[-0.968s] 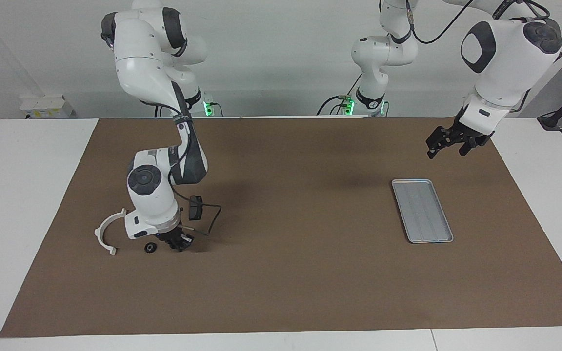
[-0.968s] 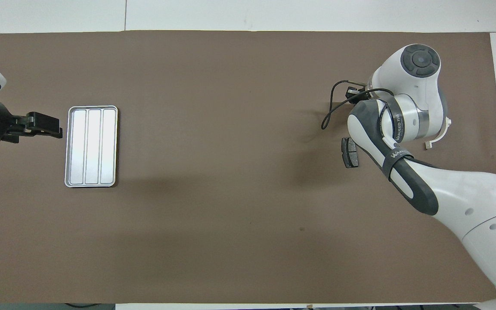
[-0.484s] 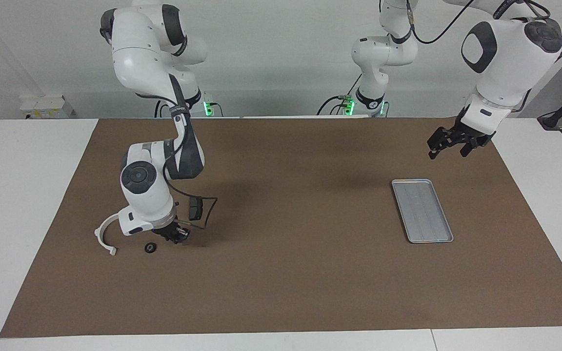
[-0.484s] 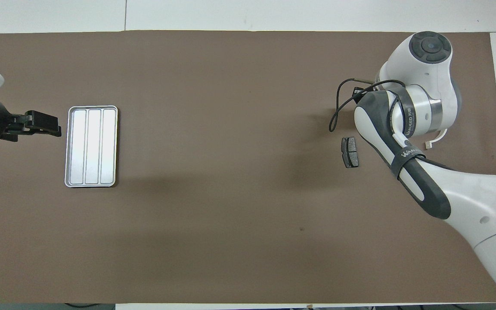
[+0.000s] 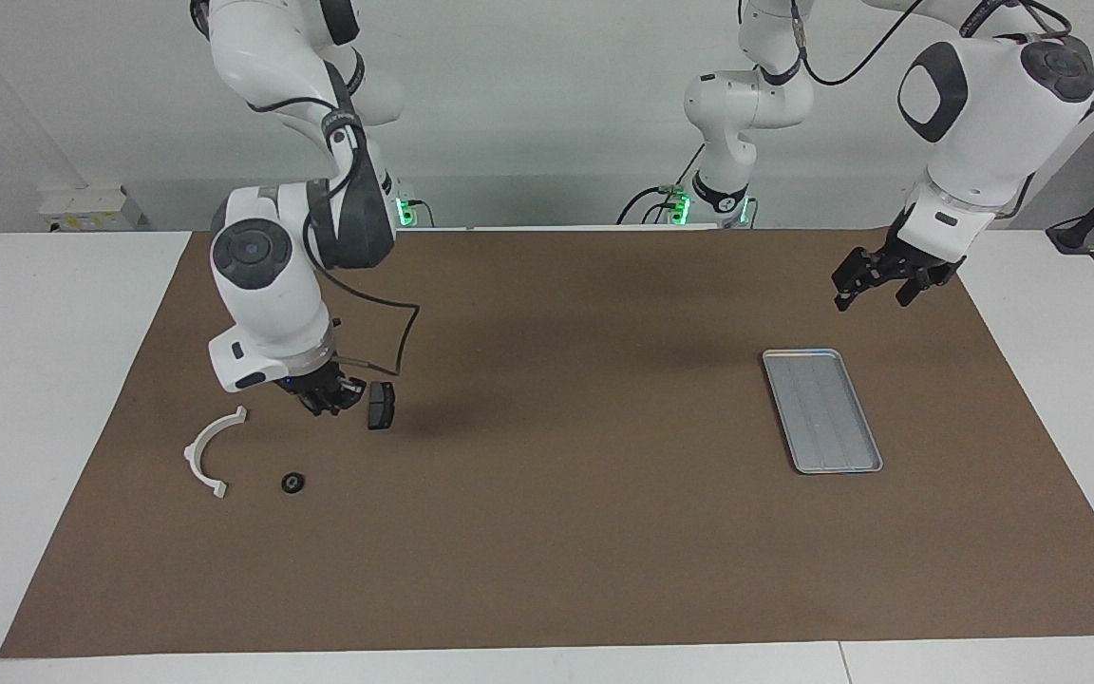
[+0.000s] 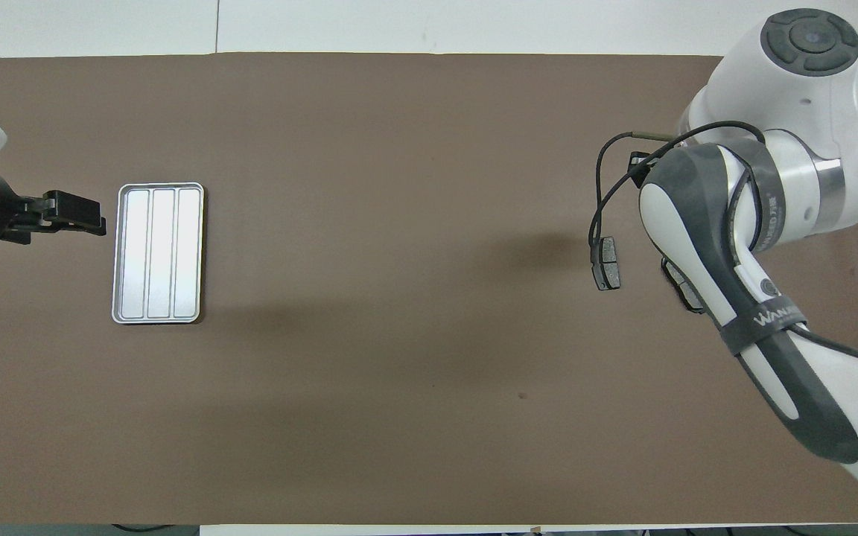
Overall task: Pick bearing gear from pile to tray
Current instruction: 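Lift the bearing with the right gripper and carry it toward the table center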
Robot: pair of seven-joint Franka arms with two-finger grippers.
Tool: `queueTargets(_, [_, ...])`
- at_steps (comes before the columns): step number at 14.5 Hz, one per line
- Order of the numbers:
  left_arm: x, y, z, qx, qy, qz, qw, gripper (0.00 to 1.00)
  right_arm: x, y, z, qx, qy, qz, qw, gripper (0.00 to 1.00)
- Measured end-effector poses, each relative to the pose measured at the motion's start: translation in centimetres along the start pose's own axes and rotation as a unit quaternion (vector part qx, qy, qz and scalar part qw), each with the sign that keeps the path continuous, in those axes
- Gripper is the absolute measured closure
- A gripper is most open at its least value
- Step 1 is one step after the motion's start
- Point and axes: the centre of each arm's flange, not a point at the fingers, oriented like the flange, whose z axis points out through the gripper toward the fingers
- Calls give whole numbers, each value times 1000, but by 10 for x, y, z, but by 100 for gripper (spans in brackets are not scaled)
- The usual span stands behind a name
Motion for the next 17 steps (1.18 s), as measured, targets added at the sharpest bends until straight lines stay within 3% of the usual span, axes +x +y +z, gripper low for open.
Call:
queueTargets(6, [0, 0, 4, 0, 0, 0, 1000, 0, -48, -36, -55, 39, -4, -15, 999, 76])
queueTargets(12, [0, -2, 5, 0, 0, -2, 1000, 0, -103, -110, -73, 64, -11, 53, 996, 76])
queueTargets(17, [0, 1, 5, 0, 1, 1, 1000, 0, -152, -175, -82, 89, 3, 107, 990, 76])
